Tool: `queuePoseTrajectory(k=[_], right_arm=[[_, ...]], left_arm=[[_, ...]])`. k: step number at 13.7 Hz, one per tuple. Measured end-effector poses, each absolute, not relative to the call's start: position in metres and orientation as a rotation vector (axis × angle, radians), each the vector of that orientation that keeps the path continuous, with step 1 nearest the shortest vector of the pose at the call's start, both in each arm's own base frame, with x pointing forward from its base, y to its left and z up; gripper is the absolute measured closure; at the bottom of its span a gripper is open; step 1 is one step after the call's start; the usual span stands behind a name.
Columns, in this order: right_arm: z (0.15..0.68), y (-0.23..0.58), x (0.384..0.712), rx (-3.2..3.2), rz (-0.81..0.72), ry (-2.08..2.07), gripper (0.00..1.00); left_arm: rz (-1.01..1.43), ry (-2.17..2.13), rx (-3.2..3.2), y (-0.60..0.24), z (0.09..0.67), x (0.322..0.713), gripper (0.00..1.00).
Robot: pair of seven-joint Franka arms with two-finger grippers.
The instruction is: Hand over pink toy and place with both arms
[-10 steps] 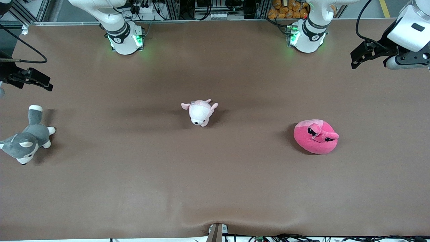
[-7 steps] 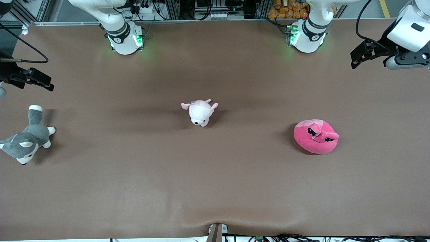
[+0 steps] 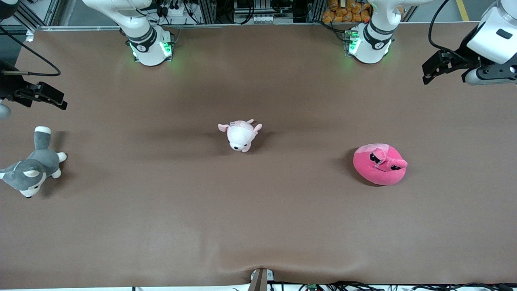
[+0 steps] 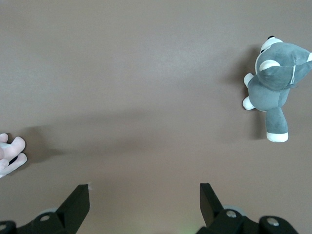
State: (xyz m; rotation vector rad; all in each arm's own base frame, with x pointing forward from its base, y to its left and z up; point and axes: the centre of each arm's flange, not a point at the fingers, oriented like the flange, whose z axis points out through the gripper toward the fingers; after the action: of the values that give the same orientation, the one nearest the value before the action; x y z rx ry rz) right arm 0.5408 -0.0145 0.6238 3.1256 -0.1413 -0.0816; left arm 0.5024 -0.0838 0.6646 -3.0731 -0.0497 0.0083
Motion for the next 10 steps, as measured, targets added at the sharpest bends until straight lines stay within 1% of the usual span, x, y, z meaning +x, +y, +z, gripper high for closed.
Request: queuePoseTrajectory(k=[10], right_arm=[[0.624, -0.014, 0.541, 3.126, -0.081, -0.141, 0.00]], left_arm=[[0.090, -0.062, -3.068, -0.080, 0.644, 0.512, 0.00]])
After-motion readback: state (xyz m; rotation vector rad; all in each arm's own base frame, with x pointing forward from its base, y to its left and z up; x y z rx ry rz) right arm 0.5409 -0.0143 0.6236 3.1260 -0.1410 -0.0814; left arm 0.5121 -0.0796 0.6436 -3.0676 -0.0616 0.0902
